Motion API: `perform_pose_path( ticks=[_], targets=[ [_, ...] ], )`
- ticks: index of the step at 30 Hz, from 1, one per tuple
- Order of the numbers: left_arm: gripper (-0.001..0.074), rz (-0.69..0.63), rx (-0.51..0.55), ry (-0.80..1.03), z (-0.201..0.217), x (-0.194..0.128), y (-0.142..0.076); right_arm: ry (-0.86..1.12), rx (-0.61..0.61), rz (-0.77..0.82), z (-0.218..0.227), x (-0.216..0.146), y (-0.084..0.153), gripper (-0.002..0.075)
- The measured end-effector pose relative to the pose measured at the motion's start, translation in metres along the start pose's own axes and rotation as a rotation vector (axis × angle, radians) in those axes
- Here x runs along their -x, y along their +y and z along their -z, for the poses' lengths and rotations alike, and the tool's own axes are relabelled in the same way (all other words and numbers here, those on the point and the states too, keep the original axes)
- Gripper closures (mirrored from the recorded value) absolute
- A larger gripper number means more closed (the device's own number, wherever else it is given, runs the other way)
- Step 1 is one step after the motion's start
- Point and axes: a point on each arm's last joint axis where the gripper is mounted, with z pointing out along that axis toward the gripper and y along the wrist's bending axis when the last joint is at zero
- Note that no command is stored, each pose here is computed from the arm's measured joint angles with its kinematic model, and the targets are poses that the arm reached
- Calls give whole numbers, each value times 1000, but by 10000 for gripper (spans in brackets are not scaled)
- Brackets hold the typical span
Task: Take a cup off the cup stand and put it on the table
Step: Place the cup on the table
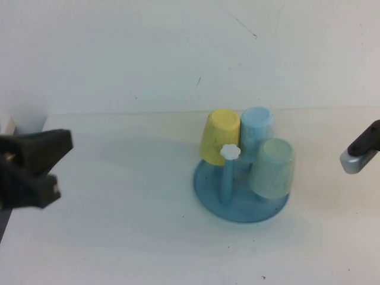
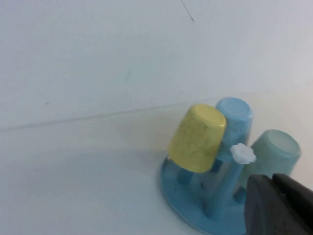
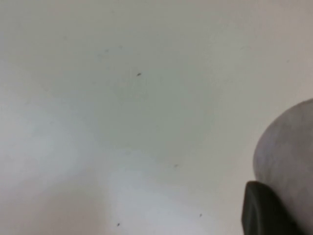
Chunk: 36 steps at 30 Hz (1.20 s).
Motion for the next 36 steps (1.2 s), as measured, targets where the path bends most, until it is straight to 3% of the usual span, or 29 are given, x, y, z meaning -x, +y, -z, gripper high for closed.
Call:
perform_pose_path(
  ticks=[10, 17, 26, 32, 36],
  targets=[
    [736, -80, 238, -210, 48, -68, 12, 46, -14, -4, -43, 36, -18, 673],
    [736, -74, 256, -167, 45, -90, 19, 59, -4, -22, -69, 49, -22, 643],
    [736, -71, 254, -151, 43, -95, 20, 20, -20, -42, -74, 54, -24, 424],
    [736, -72, 254, -151, 43, -95, 20, 40, 1, -62, -54, 51, -23, 389],
    [736, -73, 254, -151, 43, -95, 20, -18, 3, -85, -17, 37, -17, 388]
  ],
)
